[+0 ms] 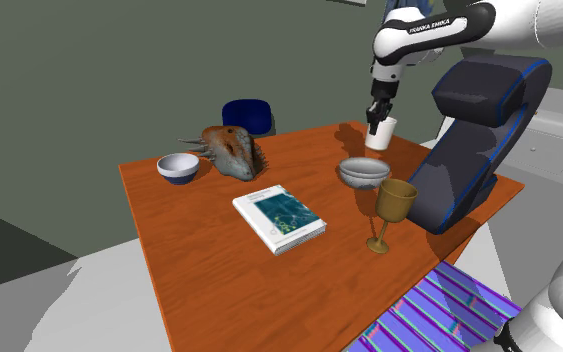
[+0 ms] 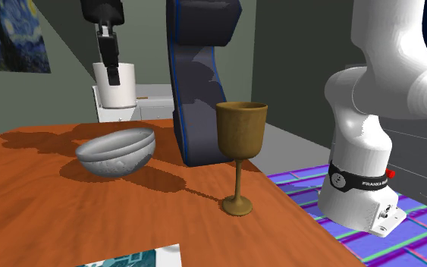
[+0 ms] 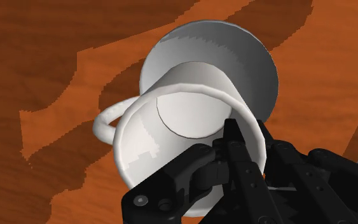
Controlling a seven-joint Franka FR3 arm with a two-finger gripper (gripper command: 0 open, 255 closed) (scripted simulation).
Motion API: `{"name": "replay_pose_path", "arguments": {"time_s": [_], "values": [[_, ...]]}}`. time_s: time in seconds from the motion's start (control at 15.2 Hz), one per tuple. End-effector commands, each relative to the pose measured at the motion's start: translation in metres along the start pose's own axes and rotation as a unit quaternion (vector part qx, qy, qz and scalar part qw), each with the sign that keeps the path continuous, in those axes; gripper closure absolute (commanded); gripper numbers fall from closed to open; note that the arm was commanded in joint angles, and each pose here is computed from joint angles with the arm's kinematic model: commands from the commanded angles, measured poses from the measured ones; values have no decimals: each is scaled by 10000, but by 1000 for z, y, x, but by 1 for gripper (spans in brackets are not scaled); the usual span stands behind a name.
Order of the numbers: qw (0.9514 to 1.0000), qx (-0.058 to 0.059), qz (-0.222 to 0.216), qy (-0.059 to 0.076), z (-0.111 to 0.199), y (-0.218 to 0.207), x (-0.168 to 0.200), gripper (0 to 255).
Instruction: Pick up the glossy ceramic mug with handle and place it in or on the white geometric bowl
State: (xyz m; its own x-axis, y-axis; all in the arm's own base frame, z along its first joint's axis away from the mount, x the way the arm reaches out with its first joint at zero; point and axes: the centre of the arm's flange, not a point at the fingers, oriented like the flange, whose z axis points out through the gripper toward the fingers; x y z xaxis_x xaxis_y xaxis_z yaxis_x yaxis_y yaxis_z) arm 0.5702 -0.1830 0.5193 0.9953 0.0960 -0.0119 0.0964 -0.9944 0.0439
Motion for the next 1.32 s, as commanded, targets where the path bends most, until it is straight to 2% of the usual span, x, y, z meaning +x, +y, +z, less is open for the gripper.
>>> {"name": "replay_pose_path", "arguments": {"time_s": [0.0,0.73,1.25], "values": [[10000,-1,-2,4,10,0,0,255],[10000,-1,-2,4,68,-3,0,255],[10000,-1,-2,4,71,-3,0,255]]}}
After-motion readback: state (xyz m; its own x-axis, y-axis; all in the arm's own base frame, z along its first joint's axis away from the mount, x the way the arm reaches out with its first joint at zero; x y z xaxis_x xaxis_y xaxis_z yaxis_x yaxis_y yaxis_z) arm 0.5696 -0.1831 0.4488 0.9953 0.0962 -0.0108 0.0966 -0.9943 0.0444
